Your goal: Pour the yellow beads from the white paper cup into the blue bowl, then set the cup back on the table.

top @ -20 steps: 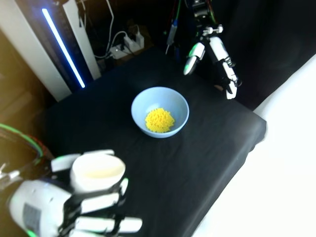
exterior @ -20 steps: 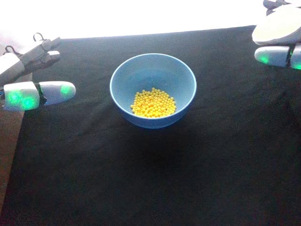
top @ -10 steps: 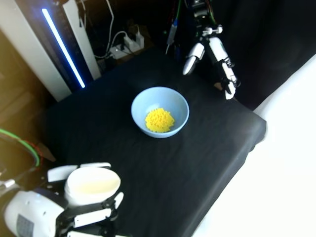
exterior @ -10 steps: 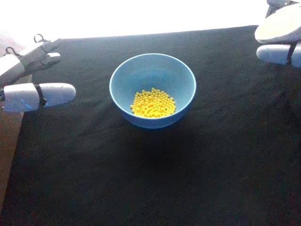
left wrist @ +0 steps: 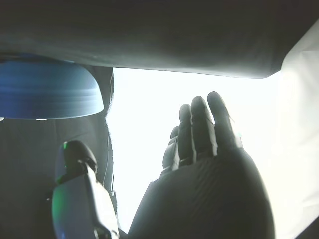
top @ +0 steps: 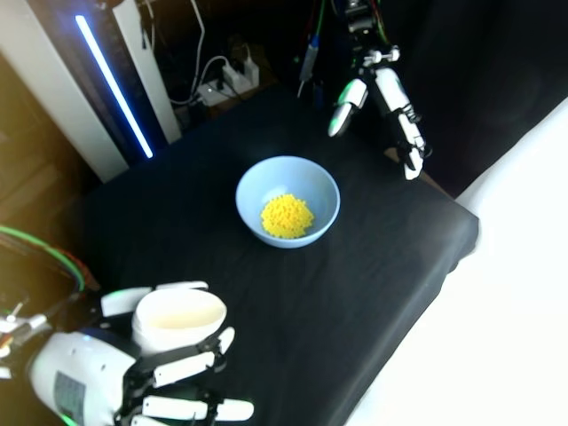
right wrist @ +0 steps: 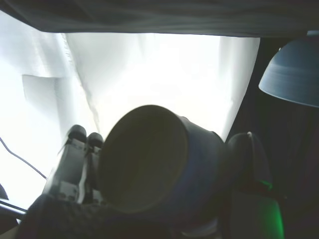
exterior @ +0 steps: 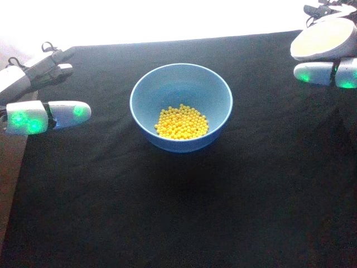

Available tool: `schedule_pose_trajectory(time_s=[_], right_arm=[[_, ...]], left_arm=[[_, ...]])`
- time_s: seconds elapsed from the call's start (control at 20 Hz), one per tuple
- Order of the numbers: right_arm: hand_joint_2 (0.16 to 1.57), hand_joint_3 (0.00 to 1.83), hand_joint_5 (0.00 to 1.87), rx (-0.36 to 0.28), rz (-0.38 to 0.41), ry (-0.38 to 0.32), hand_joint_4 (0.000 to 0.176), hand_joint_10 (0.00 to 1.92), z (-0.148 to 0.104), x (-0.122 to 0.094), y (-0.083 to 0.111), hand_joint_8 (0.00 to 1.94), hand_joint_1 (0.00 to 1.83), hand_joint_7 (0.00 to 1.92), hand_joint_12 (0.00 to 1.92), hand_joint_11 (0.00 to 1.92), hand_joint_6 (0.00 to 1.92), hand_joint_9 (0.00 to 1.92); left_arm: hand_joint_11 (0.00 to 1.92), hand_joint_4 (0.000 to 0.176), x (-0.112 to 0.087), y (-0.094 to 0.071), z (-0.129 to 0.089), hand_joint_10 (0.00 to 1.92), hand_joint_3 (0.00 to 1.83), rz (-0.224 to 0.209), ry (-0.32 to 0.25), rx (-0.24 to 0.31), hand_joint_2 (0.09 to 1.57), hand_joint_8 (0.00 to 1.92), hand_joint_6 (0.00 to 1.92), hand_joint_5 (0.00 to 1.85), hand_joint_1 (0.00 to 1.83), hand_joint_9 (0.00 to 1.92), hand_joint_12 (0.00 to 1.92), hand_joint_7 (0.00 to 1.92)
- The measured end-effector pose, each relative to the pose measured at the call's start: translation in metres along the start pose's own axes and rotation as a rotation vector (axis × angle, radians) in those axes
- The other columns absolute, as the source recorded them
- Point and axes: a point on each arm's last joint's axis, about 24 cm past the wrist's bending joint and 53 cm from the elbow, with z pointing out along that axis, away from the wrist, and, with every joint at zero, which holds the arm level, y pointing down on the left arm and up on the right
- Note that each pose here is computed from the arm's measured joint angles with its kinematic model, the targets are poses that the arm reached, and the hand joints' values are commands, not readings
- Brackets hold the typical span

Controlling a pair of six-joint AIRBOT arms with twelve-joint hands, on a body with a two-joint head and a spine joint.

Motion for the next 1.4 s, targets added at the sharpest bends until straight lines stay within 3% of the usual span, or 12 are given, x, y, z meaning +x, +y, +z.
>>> schedule_pose_trajectory(time_s=[0.25,0.3,0.4,0.45,0.55,0.85,0.95,1.0,1.05,1.15,1.25,1.4], right_arm=[[1.09,0.0,1.0,-0.004,-0.005,0.012,0.176,0.0,0.0001,0.0035,0.0006,0.01,1.02,0.25,0.0,0.0,0.93,0.0],[0.97,0.0,0.91,-0.004,-0.006,0.014,0.101,0.0,0.0001,0.004,0.0006,0.0,0.82,0.23,0.0,0.0,0.48,0.0],[0.82,0.0,0.87,-0.004,-0.005,0.013,0.067,0.0,0.0001,0.0039,0.0006,0.0,0.67,0.27,0.02,0.02,0.03,0.06],[0.79,0.0,0.79,-0.005,-0.005,0.013,0.036,0.01,0.0001,0.0039,0.0006,0.0,0.68,0.26,0.04,0.04,0.01,0.09],[0.76,0.0,0.71,-0.004,-0.006,0.014,0.013,0.01,0.0001,0.0041,0.0006,0.0,0.7,0.21,0.2,0.01,0.0,0.09],[0.71,0.0,0.68,-0.004,-0.005,0.014,0.015,0.0,0.0001,0.004,0.0006,0.0,0.69,0.22,0.61,0.0,0.01,0.12],[0.71,0.0,0.64,-0.005,-0.005,0.014,0.002,0.0,0.0001,0.004,0.0006,0.0,0.68,0.2,0.58,0.0,0.0,0.1],[0.71,0.0,0.63,-0.005,-0.005,0.014,0.014,0.01,0.0001,0.004,0.0006,0.0,0.66,0.21,0.56,0.0,0.0,0.1],[0.68,0.0,0.61,-0.004,-0.005,0.014,0.058,0.01,0.0001,0.004,0.0006,0.0,0.61,0.19,0.37,0.0,0.0,0.07],[0.66,0.0,0.58,-0.005,-0.005,0.014,0.067,0.0,0.0001,0.004,0.0006,0.0,0.6,0.16,0.18,0.0,0.0,0.04],[0.67,0.0,0.56,-0.005,-0.004,0.013,0.088,0.0,0.0001,0.0039,0.0006,0.0,0.58,0.16,0.13,0.0,0.0,0.03],[0.68,0.0,0.55,-0.005,-0.004,0.013,0.073,0.0,0.0001,0.0038,0.0007,0.01,0.59,0.19,0.08,0.0,0.0,0.04]], left_arm=[[0.0,0.079,-0.0006,0.0004,0.0003,0.0,0.0,0.001,-0.001,0.0,0.85,0.0,0.0,0.0,0.45,0.28,0.53,0.28],[0.0,0.068,-0.0006,0.0004,0.0003,0.01,0.0,0.002,-0.001,0.0,0.85,0.0,0.0,0.0,0.45,0.29,0.55,0.29],[0.0,0.07,-0.0006,0.0004,0.0003,0.0,0.0,0.001,-0.001,0.0,0.85,0.0,0.0,0.0,0.45,0.29,0.57,0.27],[0.0,0.071,-0.0006,0.0004,0.0003,0.0,0.0,0.002,-0.001,0.0,0.85,0.0,0.0,0.0,0.45,0.29,0.57,0.26],[0.0,0.068,-0.0006,0.0004,0.0003,0.0,0.01,0.001,-0.001,0.0,0.86,0.0,0.0,0.0,0.45,0.28,0.57,0.26],[0.0,0.074,-0.0006,0.0004,0.0003,0.0,0.0,0.001,-0.001,0.0,0.85,0.0,0.0,0.0,0.45,0.3,0.58,0.27],[0.0,0.083,-0.0006,0.0004,0.0003,0.0,0.0,0.001,-0.001,0.0,0.85,0.0,0.0,0.0,0.45,0.3,0.58,0.26],[0.0,0.084,-0.0006,0.0004,0.0003,0.0,0.0,0.001,-0.001,0.0,0.85,0.0,0.0,0.0,0.45,0.3,0.58,0.26],[0.0,0.076,-0.0006,0.0004,0.0003,0.0,0.0,0.001,-0.001,0.0,0.86,0.0,0.0,0.0,0.44,0.28,0.56,0.25],[0.0,0.102,-0.0006,0.0004,0.0003,0.0,0.0,0.001,-0.001,0.0,0.86,0.0,0.0,0.0,0.44,0.27,0.52,0.25],[0.0,0.102,-0.0006,0.0004,0.0003,0.01,0.0,0.001,-0.001,0.0,0.86,0.01,0.0,0.0,0.45,0.29,0.52,0.27],[0.0,0.088,-0.0006,0.0004,0.0003,0.0,0.0,0.001,-0.001,0.0,0.86,0.01,0.0,0.0,0.43,0.29,0.58,0.25]])
